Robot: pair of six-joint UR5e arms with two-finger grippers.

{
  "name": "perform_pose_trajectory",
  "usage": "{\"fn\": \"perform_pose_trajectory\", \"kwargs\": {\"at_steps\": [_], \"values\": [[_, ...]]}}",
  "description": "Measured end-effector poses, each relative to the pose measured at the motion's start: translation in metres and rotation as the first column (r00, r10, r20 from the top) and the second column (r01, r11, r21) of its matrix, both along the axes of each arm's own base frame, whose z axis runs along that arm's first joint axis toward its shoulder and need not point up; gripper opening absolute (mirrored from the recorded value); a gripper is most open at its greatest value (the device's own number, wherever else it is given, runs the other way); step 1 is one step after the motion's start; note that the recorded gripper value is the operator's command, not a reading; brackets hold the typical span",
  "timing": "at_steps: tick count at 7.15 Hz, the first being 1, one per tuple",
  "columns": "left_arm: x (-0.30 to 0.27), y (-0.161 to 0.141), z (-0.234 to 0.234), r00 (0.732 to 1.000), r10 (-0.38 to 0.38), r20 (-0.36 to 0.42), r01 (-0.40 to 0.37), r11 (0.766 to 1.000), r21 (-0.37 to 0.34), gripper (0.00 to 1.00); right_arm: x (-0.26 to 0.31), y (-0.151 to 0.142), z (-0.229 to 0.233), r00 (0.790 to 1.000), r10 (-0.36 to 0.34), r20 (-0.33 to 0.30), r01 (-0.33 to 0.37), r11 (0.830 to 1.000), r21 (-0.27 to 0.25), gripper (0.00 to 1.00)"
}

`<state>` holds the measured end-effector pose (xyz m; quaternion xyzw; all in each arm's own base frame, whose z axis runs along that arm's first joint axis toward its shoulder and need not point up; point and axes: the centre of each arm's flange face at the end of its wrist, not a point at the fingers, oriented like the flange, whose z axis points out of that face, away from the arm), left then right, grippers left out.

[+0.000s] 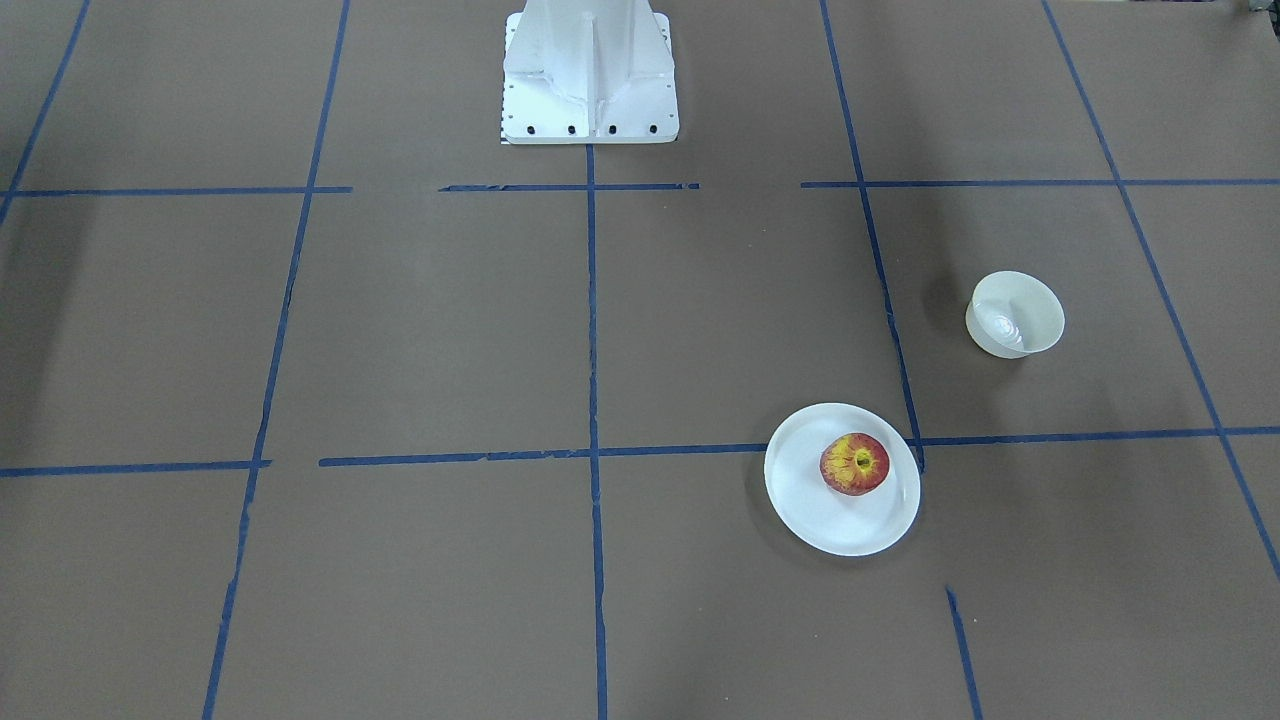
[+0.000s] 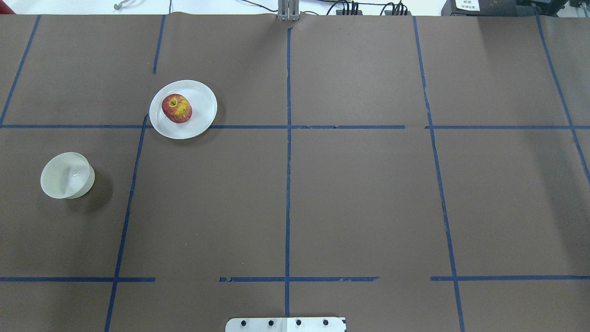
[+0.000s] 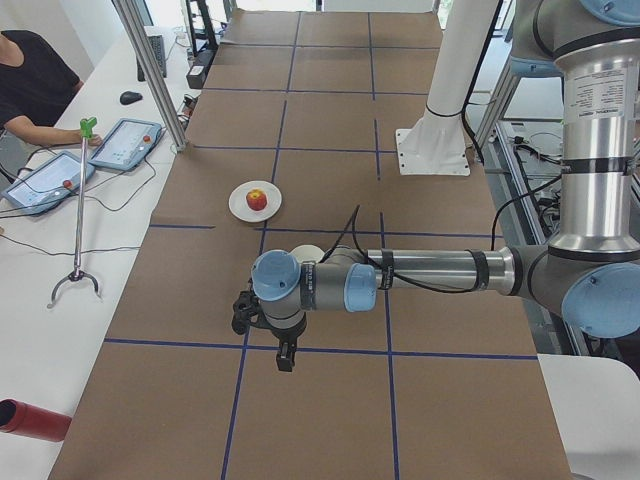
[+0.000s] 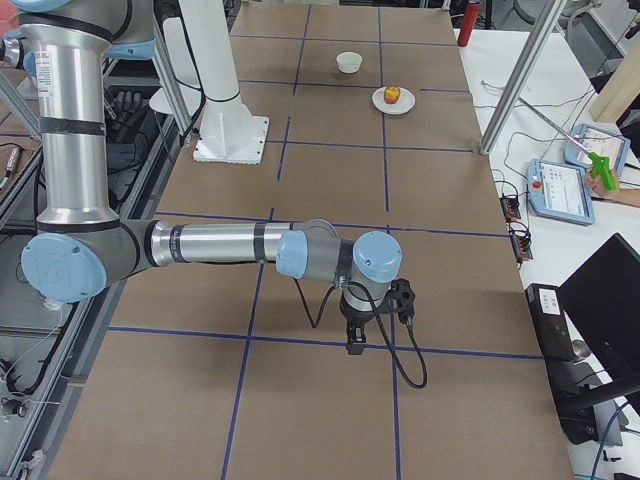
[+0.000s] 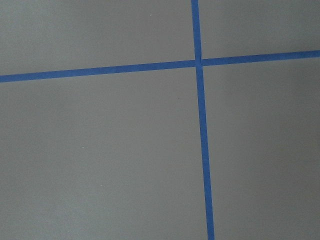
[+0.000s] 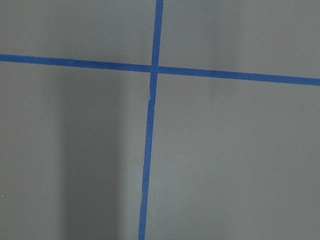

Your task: Move apple from plate to bowl

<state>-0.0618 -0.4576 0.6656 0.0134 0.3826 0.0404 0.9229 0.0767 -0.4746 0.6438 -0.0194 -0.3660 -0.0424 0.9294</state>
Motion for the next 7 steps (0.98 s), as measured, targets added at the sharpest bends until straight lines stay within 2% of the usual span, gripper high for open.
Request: {"fn": "perform_pose_trajectory", "kwargs": {"at_steps": [4, 6, 7], "values": [[0.002, -0.010, -0.015, 1.000, 0.003, -0.007, -0.003, 0.999, 0.042, 1.00, 0.000, 0.000, 0.000, 1.000, 0.000, 0.000, 0.000, 1.000, 0.000, 1.00], [0.021, -0.029, -0.066, 1.000, 0.010, -0.012, -0.008, 0.994, 0.113, 1.00, 0.000, 0.000, 0.000, 1.000, 0.000, 0.000, 0.000, 1.000, -0.001, 1.00], [0.053, -0.038, -0.109, 1.000, 0.012, -0.024, -0.009, 0.991, 0.134, 1.00, 0.000, 0.000, 0.000, 1.000, 0.000, 0.000, 0.000, 1.000, 0.000, 1.00]]}}
